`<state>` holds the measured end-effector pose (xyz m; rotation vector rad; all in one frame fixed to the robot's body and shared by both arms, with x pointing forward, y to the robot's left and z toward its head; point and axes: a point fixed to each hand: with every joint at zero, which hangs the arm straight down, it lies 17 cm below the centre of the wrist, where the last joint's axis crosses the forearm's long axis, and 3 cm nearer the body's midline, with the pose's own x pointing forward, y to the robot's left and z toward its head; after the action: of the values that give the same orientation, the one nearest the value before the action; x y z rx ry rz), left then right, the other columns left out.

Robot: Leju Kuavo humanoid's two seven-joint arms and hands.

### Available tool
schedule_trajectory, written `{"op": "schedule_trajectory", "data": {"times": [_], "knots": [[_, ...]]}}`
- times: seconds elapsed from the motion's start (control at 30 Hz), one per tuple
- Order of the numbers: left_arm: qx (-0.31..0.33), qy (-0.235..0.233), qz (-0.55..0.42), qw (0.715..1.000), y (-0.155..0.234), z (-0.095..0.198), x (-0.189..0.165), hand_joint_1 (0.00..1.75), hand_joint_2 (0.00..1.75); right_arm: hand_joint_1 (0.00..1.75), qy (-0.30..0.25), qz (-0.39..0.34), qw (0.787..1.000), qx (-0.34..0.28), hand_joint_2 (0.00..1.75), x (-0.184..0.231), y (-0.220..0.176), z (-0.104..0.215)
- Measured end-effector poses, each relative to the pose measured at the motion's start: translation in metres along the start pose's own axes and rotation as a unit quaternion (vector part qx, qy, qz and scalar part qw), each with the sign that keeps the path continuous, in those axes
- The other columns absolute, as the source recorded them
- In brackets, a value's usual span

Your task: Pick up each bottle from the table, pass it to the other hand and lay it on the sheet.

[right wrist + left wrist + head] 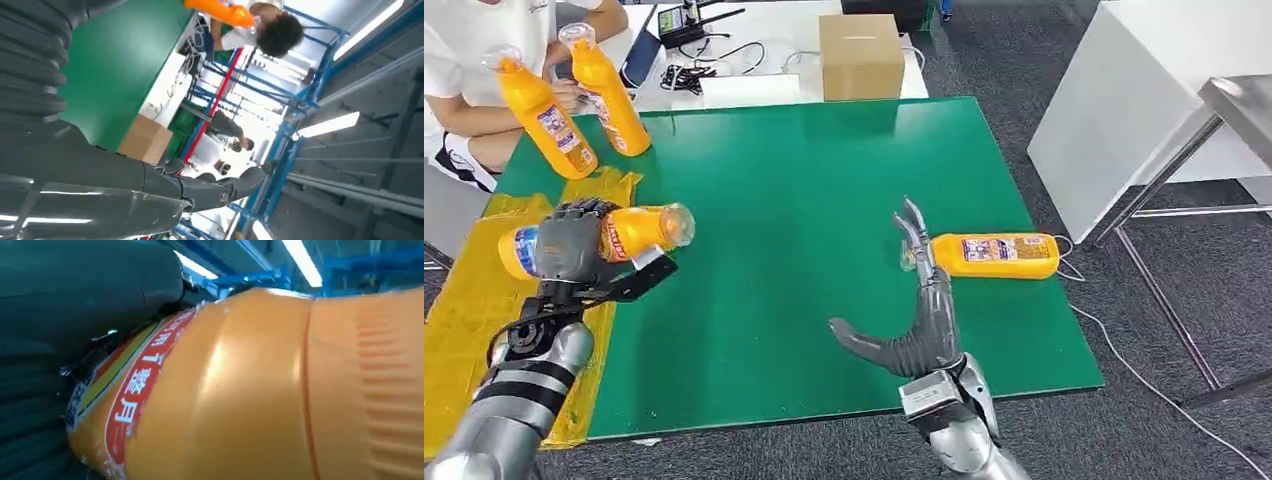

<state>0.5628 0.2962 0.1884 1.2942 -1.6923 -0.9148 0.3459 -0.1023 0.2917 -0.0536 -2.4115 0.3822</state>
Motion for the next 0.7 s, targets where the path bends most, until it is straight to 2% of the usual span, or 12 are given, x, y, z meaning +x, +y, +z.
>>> {"op": "schedule_trajectory", "data": {"times": [0.17,0.3,0.57,0.7], "knots": [[-0.113,0.039,-0.102,0.988,-0.04,0.01,-0.064,1.75,1.75,0.0,0.003,-0.028,1.0,-0.008,1.75,0.001,-0.014,-0.003],[-0.159,0.058,-0.15,0.974,-0.055,0.025,-0.097,1.75,1.75,0.0,0.002,-0.026,1.0,-0.016,1.75,0.001,-0.022,-0.005],[-0.184,0.066,-0.159,0.968,-0.074,0.052,-0.114,1.75,1.75,0.0,0.019,-0.024,0.999,-0.026,1.75,-0.01,-0.03,0.0],[-0.197,0.065,-0.121,0.971,-0.086,0.064,-0.108,1.75,1.75,0.0,0.03,-0.026,0.999,-0.03,1.75,-0.017,-0.031,0.002]]}}
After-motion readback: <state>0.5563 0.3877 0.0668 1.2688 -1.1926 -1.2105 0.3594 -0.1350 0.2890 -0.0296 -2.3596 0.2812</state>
